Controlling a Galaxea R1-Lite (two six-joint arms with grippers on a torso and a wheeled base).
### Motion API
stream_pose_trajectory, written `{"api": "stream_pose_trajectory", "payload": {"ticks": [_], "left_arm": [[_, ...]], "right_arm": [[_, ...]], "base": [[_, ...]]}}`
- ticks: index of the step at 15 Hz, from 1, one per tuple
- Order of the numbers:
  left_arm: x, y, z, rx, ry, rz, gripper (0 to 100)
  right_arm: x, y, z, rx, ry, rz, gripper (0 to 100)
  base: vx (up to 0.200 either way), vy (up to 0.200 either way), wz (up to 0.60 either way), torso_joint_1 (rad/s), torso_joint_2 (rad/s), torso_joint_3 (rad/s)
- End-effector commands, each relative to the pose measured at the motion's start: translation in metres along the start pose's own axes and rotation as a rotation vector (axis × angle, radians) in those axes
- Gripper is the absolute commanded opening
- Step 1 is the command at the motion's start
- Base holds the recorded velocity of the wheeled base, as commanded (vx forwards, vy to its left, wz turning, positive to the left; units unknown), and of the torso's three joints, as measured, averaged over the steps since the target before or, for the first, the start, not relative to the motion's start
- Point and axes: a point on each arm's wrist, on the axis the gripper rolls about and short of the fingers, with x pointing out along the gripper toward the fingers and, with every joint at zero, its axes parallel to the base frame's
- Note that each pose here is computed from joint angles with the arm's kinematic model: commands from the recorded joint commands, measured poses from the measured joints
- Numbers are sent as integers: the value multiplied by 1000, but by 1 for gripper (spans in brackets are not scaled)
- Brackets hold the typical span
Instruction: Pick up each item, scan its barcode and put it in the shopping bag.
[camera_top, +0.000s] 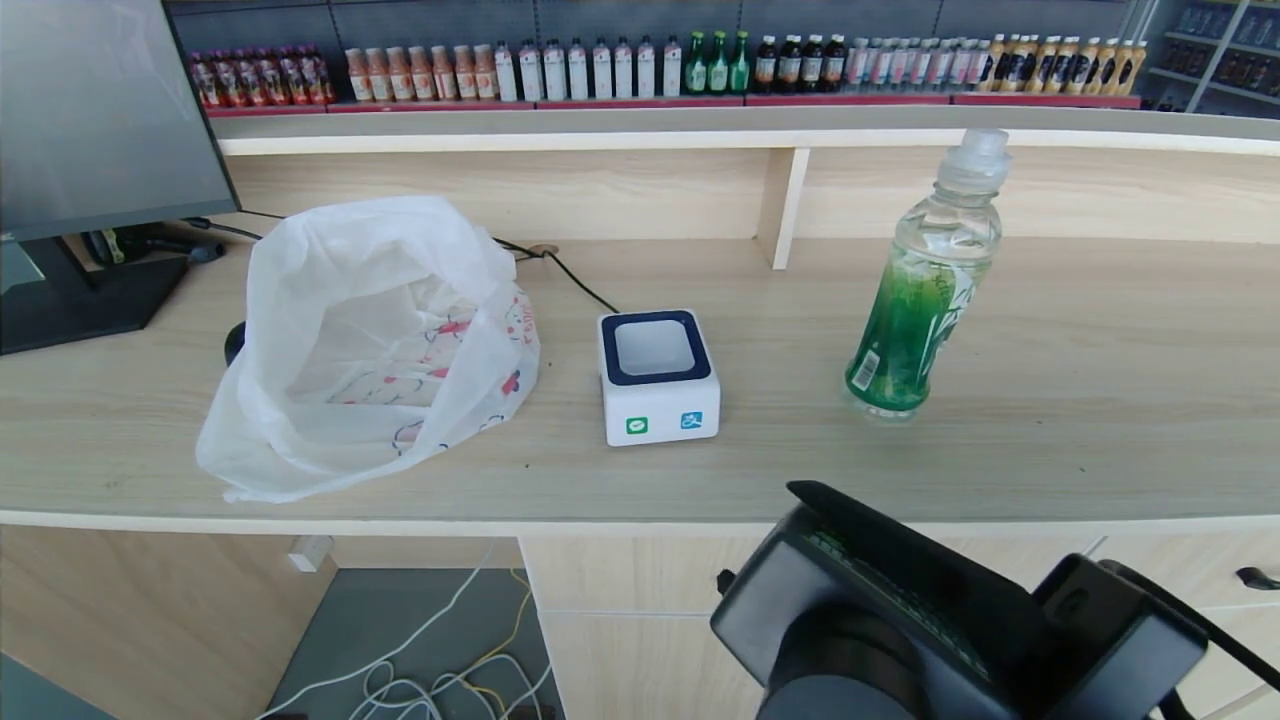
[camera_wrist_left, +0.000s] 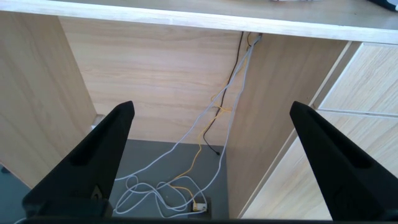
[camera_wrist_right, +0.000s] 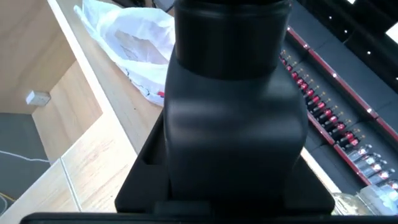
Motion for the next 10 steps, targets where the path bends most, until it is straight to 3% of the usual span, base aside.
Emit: {"api": "stream_pose_trajectory", "payload": {"ticks": [1,4,7,10], "left_arm": [[0,0,0,0,0,0,100],[0,0,0,0,0,0,100],[0,0,0,0,0,0,100],[0,0,0,0,0,0,100]], "right_arm": [[5,11,-3,-58,11,30,0],[6,9,-2,-194,-1,27,0],[14,5,2,-354,-132,30,0],[21,4,5,-471,-150,4,0]], "base": [[0,0,0,0,0,0],[0,0,0,0,0,0],[0,0,0,0,0,0],[0,0,0,0,0,0]]}}
